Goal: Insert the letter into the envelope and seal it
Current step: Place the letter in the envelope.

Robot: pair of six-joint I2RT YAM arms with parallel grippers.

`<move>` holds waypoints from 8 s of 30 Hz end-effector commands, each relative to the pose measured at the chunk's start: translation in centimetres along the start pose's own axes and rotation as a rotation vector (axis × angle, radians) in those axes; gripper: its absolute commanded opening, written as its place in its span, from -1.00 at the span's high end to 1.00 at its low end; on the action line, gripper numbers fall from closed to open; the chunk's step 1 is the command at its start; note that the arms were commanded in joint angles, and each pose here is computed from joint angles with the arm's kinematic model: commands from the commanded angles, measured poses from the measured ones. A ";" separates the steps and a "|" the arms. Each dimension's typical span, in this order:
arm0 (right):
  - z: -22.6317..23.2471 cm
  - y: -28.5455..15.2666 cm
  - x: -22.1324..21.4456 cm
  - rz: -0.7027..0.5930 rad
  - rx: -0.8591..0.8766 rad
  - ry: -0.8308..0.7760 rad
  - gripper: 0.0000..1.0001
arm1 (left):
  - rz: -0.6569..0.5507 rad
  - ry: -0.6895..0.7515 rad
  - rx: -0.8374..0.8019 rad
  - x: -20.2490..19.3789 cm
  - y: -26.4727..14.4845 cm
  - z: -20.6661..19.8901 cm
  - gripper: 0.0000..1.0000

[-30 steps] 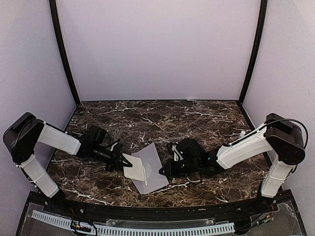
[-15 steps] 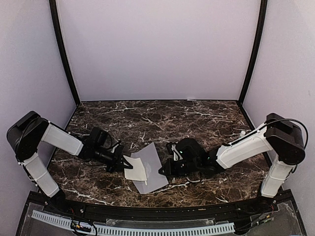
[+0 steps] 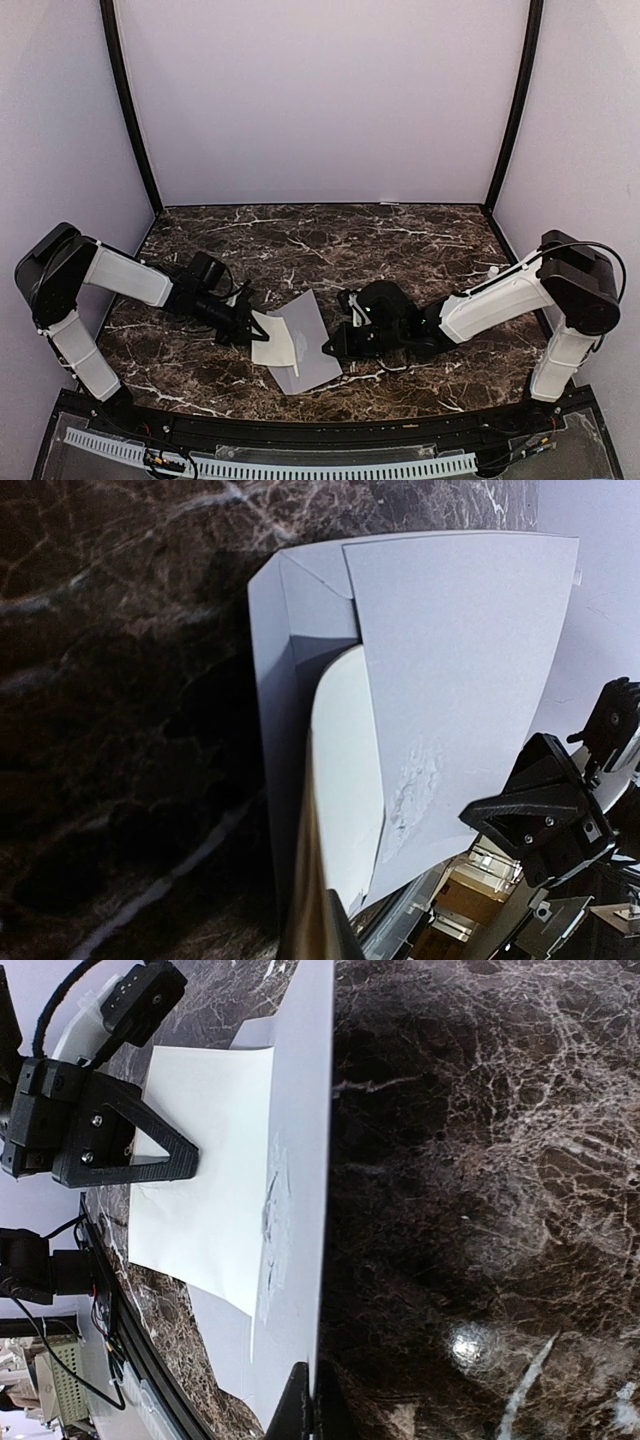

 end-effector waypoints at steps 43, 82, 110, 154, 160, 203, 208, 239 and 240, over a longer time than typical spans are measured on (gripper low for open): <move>0.8 0.0 -0.3 0.008 0.047 -0.002 1.00 | -0.023 0.161 0.016 0.4 3.3 -2.1 1.00; 0.1 -0.5 -0.3 -0.023 -0.013 -0.005 1.00 | 0.016 0.155 0.205 -2.4 0.0 -3.4 0.14; 0.0 -0.4 -0.5 -0.010 -0.010 -0.003 1.00 | 0.088 0.174 0.203 -1.6 3.0 -3.1 0.40; 0.2 -2.5 0.1 -0.086 -0.126 -0.049 0.37 | 0.080 0.321 0.308 -0.2 3.3 -6.6 0.08; 0.4 -3.5 0.8 -0.138 -0.189 -0.094 -0.02 | 0.059 0.326 0.312 -0.2 2.6 -7.2 -0.05; -0.1 1.3 -0.3 0.030 -0.095 -0.056 0.23 | 0.166 0.285 0.233 -0.6 5.6 -5.9 0.21; -0.1 1.3 -0.4 0.033 -0.095 -0.056 0.25 | 0.179 0.294 0.237 -0.4 6.0 -6.2 0.27; 1.0 -2.3 1.0 -0.100 -0.155 -0.090 0.12 | 0.065 0.380 0.313 -0.4 2.9 -8.7 -0.13; 0.9 -2.2 1.0 -0.095 -0.153 -0.090 0.12 | 0.077 0.370 0.303 -0.7 3.1 -8.4 -0.13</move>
Point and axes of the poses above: each gripper's point midway between its finger pads, its own y axis out along the fingers, its own z axis along the line the jaws close on, x = y × z, the point moved 10 cm from there along -y, back along the fingers, and after that the axes turned 10 degrees about y, right-handed, at the moved point
